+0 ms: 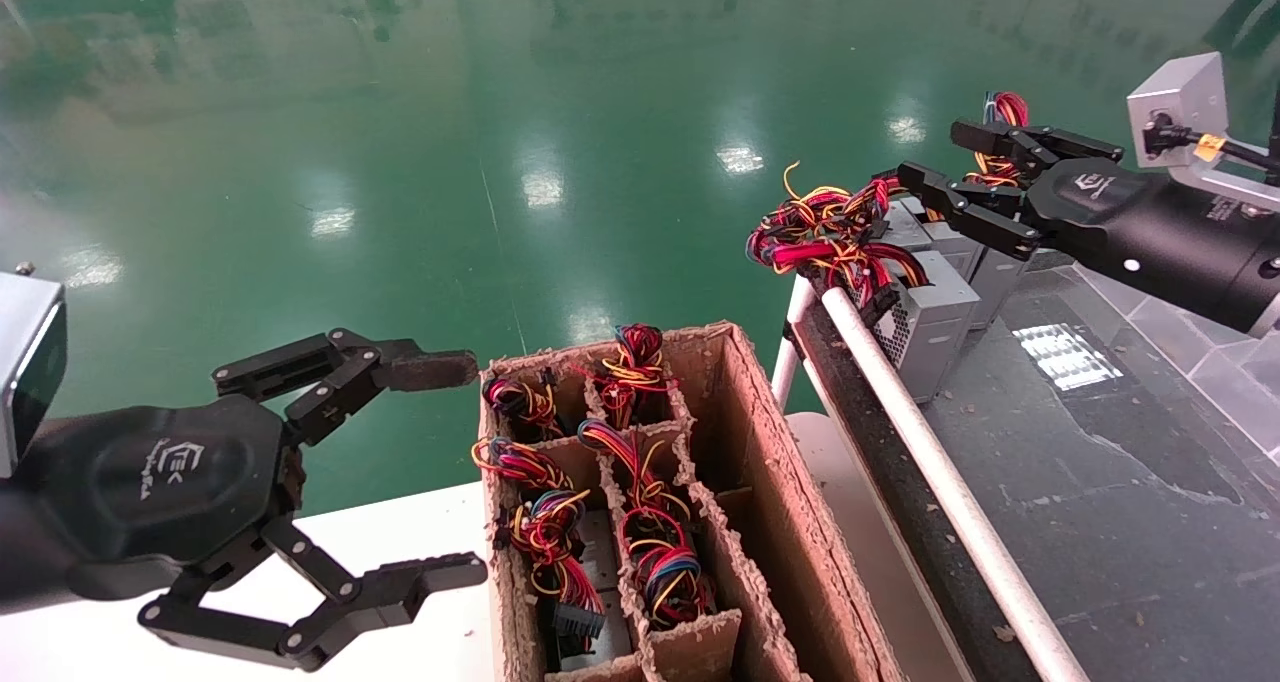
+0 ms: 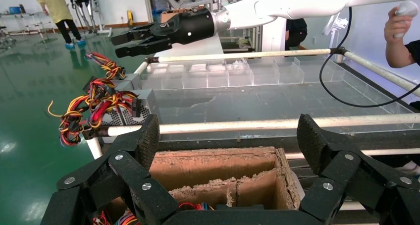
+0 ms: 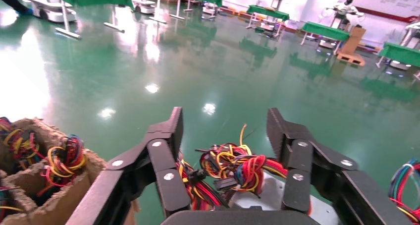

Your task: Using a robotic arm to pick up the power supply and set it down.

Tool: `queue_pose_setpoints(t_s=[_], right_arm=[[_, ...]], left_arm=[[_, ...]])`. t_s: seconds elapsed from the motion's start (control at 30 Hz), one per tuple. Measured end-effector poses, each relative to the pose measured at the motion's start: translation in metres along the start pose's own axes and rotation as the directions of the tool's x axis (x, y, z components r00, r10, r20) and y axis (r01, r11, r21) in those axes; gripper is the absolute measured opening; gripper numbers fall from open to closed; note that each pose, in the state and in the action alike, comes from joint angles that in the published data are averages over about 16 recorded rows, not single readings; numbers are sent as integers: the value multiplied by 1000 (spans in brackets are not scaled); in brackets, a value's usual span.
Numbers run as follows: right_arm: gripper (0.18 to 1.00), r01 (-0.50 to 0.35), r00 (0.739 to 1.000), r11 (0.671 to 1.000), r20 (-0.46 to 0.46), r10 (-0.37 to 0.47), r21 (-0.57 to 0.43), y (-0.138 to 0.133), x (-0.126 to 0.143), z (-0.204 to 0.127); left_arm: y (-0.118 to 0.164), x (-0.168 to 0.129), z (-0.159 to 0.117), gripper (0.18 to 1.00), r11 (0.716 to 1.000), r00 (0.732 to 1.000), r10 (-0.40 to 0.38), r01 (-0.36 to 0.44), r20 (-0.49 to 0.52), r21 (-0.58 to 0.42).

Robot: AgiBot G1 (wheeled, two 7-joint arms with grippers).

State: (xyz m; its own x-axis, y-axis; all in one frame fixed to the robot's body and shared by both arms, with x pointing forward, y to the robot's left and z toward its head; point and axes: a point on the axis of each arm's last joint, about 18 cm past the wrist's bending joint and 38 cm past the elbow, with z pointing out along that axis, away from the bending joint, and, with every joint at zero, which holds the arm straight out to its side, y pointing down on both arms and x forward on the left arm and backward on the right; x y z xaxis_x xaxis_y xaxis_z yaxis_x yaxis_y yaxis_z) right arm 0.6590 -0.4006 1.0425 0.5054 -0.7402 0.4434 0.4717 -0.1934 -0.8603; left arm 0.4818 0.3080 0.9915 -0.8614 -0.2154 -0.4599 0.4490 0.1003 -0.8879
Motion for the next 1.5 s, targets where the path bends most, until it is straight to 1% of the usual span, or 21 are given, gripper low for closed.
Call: queue_pose_setpoints(t_s=[0.43, 0.63, 0.83, 1.07, 1.3, 1.5], right_arm=[[815, 6, 997, 998, 80, -11, 56, -14, -16, -14], [910, 5, 991, 997, 135, -15, 77, -22, -30, -22], [969, -1, 980, 996, 200, -18, 93, -30, -48, -29], [996, -12, 958, 995, 287, -18, 102, -38, -73, -39], [1001, -26, 926, 995, 377, -14, 101, -46, -101, -49], [1001, -40, 889, 995, 458, -6, 91, -52, -127, -58]], left_arm=[[0, 0, 0, 1001, 1000, 1000, 0, 0, 0, 0], [0, 0, 0, 1001, 1000, 1000, 0, 0, 0, 0], [0, 0, 0, 1001, 1000, 1000, 0, 0, 0, 0], [0, 0, 0, 1001, 1000, 1000, 0, 0, 0, 0], [0, 0, 0, 1001, 1000, 1000, 0, 0, 0, 0], [0, 0, 0, 1001, 1000, 1000, 0, 0, 0, 0]])
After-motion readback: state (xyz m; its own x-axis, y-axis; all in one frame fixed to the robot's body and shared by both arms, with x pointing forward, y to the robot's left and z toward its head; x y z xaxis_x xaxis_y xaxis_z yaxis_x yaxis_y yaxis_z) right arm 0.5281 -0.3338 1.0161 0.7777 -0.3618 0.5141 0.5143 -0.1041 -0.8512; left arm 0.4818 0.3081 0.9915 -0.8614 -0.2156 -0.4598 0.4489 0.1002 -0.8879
